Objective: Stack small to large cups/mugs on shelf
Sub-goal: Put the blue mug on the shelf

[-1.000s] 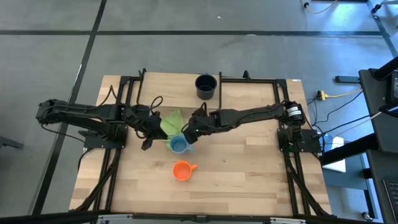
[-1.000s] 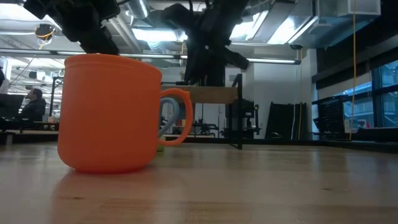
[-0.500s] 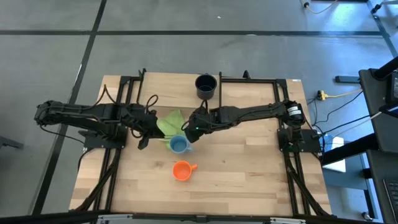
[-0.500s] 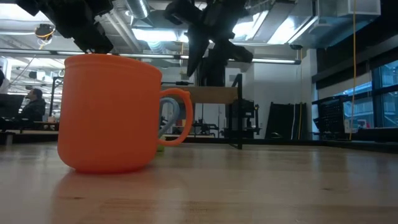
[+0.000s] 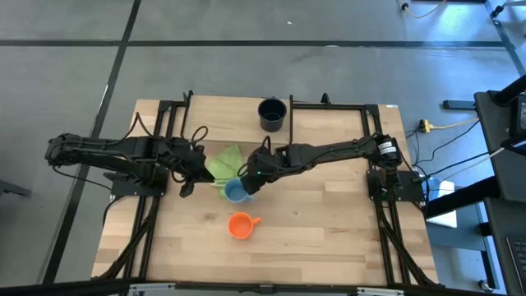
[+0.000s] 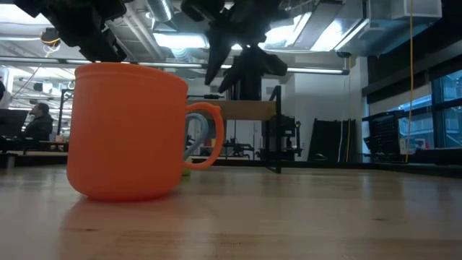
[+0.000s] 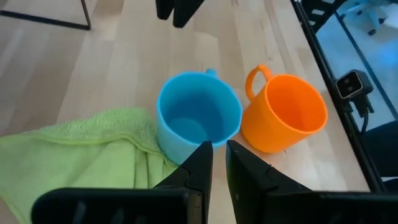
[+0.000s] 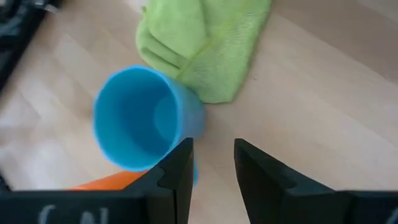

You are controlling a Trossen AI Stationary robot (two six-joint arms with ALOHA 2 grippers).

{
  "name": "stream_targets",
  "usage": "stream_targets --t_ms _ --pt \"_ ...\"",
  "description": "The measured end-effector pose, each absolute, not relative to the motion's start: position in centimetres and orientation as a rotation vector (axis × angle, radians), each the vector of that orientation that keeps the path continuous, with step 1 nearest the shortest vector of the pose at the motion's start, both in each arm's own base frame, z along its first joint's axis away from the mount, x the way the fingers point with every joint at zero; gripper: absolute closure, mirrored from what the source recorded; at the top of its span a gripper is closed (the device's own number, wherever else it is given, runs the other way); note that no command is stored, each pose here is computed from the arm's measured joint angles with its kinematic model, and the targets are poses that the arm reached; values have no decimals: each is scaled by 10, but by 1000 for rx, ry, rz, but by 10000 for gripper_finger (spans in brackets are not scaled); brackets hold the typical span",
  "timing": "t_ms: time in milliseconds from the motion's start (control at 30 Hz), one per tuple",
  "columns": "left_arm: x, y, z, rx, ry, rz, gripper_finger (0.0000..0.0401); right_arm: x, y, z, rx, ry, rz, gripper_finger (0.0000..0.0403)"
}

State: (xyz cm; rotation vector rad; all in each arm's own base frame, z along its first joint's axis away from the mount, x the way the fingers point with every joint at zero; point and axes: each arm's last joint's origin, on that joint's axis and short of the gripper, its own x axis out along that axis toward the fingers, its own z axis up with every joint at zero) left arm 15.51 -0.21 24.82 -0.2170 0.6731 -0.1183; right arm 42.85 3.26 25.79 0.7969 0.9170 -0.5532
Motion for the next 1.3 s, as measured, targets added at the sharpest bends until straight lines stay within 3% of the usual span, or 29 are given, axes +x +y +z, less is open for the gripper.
stream_targets --t_ms 233,533,1300 --pt "155 -3 248 -228 676 -137 361 441 39 267 881 876 -307 286" --pt "153 -2 243 -233 741 -115 361 429 36 245 815 1048 -458 286" --pt "161 -3 233 -290 799 -136 361 453 37 225 854 956 -395 286"
